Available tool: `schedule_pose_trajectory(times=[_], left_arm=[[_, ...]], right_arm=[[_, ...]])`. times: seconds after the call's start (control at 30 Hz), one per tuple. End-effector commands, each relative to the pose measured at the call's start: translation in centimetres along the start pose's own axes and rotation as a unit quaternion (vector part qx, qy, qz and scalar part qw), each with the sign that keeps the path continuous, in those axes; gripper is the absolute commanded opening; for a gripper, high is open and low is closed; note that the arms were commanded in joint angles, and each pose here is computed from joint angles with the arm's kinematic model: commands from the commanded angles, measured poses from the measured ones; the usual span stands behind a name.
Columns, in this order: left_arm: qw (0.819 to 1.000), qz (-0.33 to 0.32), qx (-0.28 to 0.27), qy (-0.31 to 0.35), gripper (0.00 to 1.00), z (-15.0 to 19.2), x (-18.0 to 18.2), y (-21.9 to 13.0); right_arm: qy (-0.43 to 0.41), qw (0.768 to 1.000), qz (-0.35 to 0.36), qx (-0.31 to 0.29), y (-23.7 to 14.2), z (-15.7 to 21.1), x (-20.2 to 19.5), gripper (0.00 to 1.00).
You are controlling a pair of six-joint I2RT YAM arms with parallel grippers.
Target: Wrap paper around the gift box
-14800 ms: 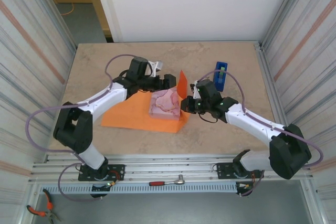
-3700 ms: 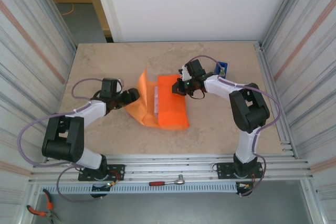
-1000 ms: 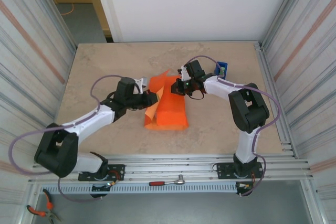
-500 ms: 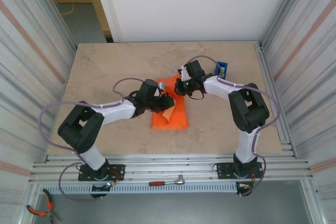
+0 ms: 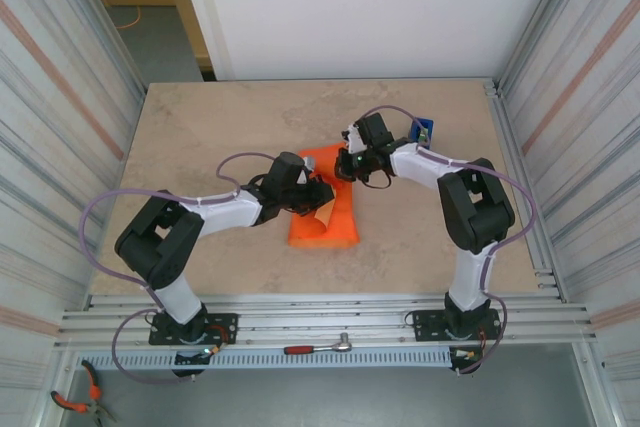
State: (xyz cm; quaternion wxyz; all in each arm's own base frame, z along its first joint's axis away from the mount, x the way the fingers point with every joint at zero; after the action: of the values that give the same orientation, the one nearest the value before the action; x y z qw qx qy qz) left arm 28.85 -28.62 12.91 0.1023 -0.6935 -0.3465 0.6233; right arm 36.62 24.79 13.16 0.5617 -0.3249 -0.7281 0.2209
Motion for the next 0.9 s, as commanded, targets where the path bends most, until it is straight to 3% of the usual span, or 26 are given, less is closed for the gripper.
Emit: schedule_pose_trajectory(times=[0.0,0.2,0.4,0.87], left_arm=[[0.998,-0.056,0.008,-0.021,0.04,0.9,2.5,0.6],[0.998,-0.058,0.009,-0.02,0.04,1.0,2.6,0.6],[0.998,-0.06,0.007,-0.017,0.04,0.9,2.5,0.5],[0.998,-0.059,0.008,-0.01,0.04,0.7,2.1,0.4]], right_arm=[[0.033,0.999,0.01,-0.041,-4.5,-1.5,0.0,0.26],[0.045,0.995,0.021,-0.086,-8.1,-1.6,0.0,0.56],[0.054,0.995,0.047,-0.071,-6.4,-0.2,-0.8,0.7],[0.056,0.995,0.073,-0.028,-2.1,1.3,-1.3,0.77]])
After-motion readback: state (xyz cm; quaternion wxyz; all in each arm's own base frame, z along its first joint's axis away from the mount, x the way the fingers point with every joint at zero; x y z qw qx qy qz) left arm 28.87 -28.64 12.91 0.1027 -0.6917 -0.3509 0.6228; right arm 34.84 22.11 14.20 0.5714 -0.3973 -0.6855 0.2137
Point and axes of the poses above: each hand's point on the last joint's axis, 136 mm out from that joint toward the fingers, its own y axis out along the fingers, its own x axis along the line the jaws close on, z = x × y, the point moved 6 cm from there along -y, back along the fingers, and after that the axes turned 2 degrees about -y, right-handed, at the moved point
